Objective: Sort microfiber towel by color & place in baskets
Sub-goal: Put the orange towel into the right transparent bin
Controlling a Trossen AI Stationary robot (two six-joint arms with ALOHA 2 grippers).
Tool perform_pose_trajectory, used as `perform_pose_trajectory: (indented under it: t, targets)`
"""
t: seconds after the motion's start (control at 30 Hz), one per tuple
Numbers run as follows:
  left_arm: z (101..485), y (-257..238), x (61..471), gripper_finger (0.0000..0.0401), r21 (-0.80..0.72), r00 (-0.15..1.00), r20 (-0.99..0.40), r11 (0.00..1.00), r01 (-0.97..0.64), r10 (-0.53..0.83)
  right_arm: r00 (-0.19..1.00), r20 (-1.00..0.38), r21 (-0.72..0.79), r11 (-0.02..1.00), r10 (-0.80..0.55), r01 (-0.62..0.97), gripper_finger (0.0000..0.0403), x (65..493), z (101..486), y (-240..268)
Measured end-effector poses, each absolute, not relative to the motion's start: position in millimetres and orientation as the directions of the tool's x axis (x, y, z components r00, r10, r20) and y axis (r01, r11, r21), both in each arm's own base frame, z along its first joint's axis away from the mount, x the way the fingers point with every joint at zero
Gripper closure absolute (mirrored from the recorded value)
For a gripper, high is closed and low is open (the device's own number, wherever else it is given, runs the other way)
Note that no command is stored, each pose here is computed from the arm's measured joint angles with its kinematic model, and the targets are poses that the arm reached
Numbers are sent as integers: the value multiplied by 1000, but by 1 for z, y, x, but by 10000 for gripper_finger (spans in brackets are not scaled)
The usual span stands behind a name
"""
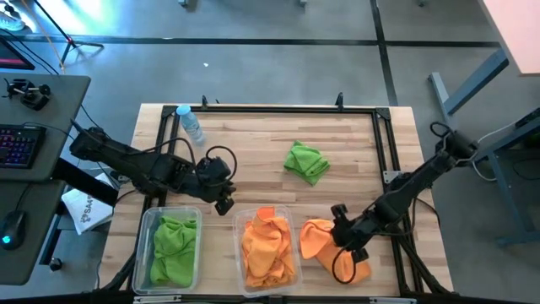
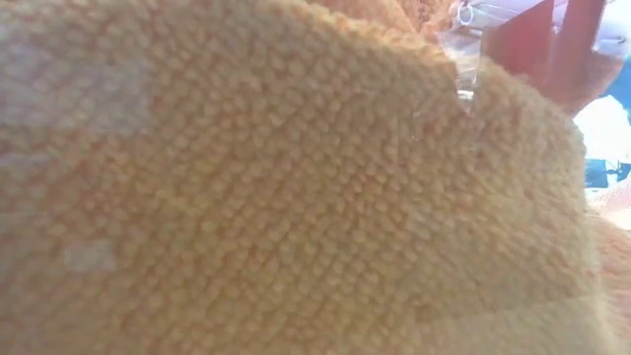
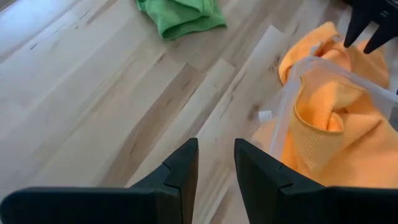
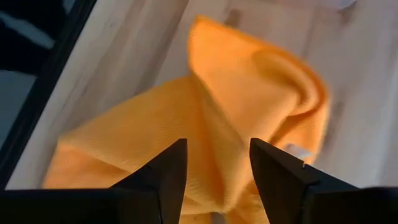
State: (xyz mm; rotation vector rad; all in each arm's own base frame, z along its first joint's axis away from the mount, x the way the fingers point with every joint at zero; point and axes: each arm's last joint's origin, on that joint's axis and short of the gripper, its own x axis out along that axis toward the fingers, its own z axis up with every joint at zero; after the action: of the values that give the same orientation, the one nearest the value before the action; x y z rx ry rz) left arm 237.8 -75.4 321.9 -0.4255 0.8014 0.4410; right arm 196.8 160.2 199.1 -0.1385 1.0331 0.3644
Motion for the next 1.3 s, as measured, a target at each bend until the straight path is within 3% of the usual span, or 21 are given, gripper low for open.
perform_pose_trajectory:
  t: [0.23, 0.43, 0.5, 0.73, 0.9, 1.1, 1.3]
  targets:
    - [322, -79, 236, 310, -162, 618, -759, 860, -484, 205, 385, -902, 73, 947, 197, -314, 261, 205, 173, 168]
    - [322, -85, 234, 310, -100, 620, -761, 910, -403, 191, 376, -911, 162, 985, 170, -52, 380, 210, 178, 171]
    - [322, -87, 232, 310, -92, 623, -760, 919, -383, 184, 374, -919, 142, 990, 127, 13, 391, 212, 188, 172]
    - [323, -93, 230, 310, -78, 626, -764, 942, -328, 154, 408, -912, -14, 996, -49, 88, 397, 215, 258, 179]
    - [323, -95, 229, 310, -79, 627, -765, 945, -316, 145, 500, -853, -74, 982, -152, 174, 400, 209, 315, 181]
    - [323, -98, 228, 310, -80, 628, -766, 949, -306, 138, 677, -699, -94, 968, -230, 231, 402, 198, 376, 184]
    - [322, -100, 227, 310, -88, 626, -771, 953, -291, 120, 855, -455, -108, 968, -250, 225, 402, 185, 440, 187]
